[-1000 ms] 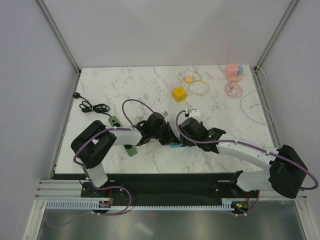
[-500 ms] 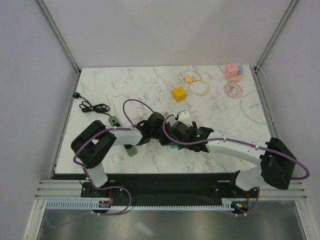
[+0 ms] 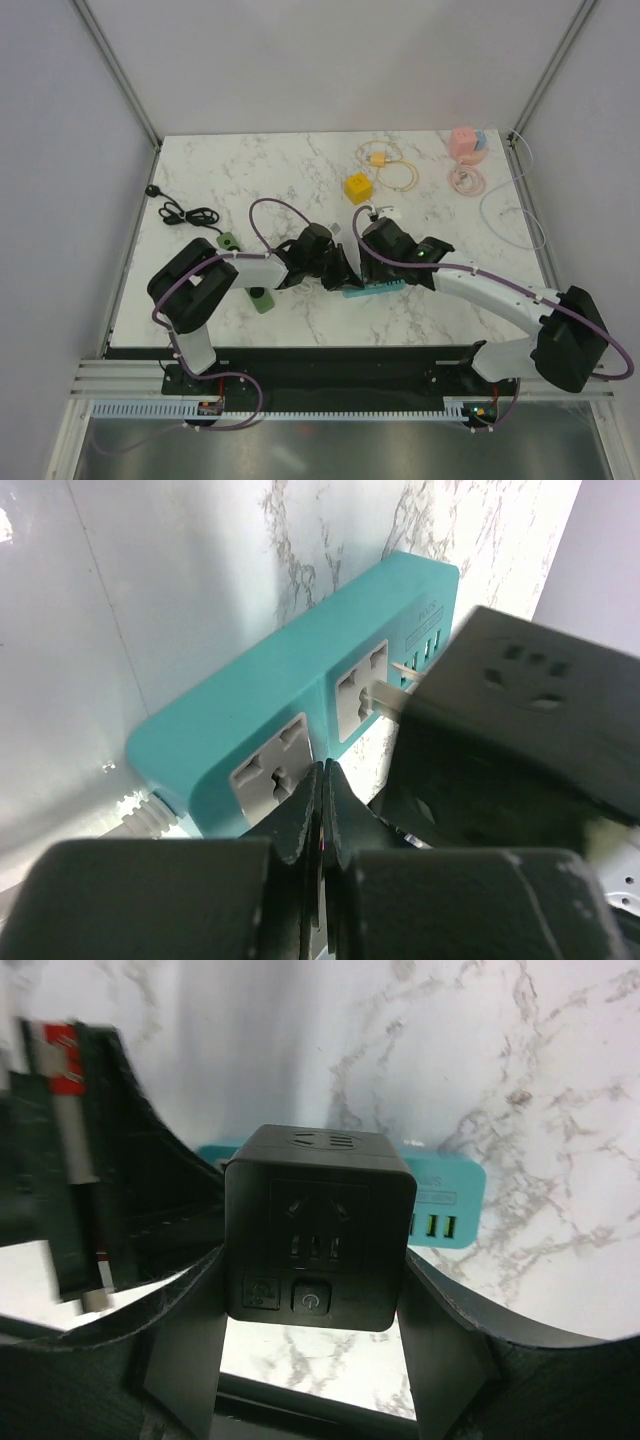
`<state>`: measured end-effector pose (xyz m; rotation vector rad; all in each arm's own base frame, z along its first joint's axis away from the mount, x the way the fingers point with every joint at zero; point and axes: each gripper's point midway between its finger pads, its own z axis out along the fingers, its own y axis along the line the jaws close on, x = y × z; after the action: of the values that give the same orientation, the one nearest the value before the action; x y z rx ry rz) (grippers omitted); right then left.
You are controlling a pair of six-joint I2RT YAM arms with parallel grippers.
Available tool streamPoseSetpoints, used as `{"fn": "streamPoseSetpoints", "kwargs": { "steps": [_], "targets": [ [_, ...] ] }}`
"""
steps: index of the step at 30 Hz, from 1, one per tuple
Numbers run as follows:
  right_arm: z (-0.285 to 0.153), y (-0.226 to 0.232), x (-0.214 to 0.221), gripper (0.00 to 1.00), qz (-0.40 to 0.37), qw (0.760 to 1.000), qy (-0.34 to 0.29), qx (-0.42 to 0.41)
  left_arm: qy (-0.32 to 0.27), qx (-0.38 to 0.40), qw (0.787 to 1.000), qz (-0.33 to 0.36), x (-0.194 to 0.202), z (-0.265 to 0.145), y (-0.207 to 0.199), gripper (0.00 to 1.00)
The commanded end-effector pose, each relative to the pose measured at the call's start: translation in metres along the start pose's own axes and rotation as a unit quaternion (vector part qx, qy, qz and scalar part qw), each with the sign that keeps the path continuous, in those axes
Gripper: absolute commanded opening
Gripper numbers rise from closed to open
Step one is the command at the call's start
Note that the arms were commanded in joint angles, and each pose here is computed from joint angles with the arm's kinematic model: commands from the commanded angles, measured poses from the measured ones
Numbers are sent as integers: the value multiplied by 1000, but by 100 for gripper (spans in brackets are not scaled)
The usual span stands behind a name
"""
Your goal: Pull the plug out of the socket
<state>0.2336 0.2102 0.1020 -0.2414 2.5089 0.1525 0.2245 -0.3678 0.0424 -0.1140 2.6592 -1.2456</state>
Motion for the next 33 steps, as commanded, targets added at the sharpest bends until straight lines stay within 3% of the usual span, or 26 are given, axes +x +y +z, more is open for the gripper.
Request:
{"fn": "streamPoseSetpoints", "kwargs": {
  "steps": [1,9,15,20,27,33],
  "targets": [
    [-29,39,-31,0,50,989,-28,-139,15,-150,988,-25,25,5,86,2],
    [-24,38,-27,0,28,994,-29,-106,7,-140,990,-15,22,1,77,2],
    [-33,-7,-56,0,45,994,-70,-64,-31,-102,994,24,9,-25,45,2],
    [-26,-51,-87,0,104,989,-93,-49,-57,-41,996,51,1,-56,1,2],
    [0,-75,-147,0,215,956,-151,-135,-83,2,991,103,3,-106,-34,8],
    [52,-86,-177,0,278,928,-156,-192,-82,41,987,131,23,-143,-43,11]
  ]
}}
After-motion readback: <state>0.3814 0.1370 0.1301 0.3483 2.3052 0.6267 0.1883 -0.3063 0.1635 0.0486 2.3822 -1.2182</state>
